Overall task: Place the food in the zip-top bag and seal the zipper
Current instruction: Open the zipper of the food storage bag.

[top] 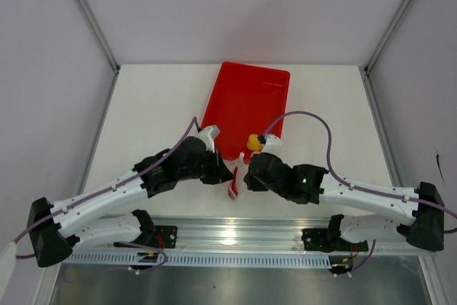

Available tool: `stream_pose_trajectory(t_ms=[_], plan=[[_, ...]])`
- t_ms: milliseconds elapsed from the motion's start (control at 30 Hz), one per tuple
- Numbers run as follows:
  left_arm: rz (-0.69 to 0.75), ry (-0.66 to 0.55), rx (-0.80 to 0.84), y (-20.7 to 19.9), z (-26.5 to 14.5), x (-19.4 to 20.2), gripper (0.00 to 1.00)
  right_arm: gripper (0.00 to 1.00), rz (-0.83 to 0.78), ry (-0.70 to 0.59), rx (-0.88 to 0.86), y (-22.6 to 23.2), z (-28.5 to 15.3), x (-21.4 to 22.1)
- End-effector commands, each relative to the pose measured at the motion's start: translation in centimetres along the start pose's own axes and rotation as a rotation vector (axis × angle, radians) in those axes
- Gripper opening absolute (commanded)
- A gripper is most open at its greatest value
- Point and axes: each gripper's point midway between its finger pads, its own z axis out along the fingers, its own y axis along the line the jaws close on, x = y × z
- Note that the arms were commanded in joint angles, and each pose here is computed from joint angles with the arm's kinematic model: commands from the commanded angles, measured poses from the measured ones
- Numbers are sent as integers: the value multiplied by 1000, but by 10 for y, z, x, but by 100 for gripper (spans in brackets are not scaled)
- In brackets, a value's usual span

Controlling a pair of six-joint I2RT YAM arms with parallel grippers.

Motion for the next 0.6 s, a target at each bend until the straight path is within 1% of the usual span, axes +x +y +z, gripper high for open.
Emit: stream_pose_trajectory(t_ms=[0,133,267,333,433,533,567], plan=[[56,-27,-19,1,-9,-6,0,0,5,-58,57,-10,-9,-16],[91,-24,-78,15,-12,-4,1,0,-36,-60,196,-41,-15,-15],[128,-48,-140,24,-20,-11,1,0,-86,-59,400,-85,-27,-12],[153,-48,-152,25,-24,-14,1,0,-102,-62,437,-93,-29,-12],[178,-31,-152,22,-24,-15,1,0,-122,-40,405,-91,-28,-7],[193,8,-123,15,-20,-11,1,0,-127,-20,294,-71,-22,-5],[191,40,-94,9,-19,-6,0,0,-113,-32,239,-61,-20,-6]])
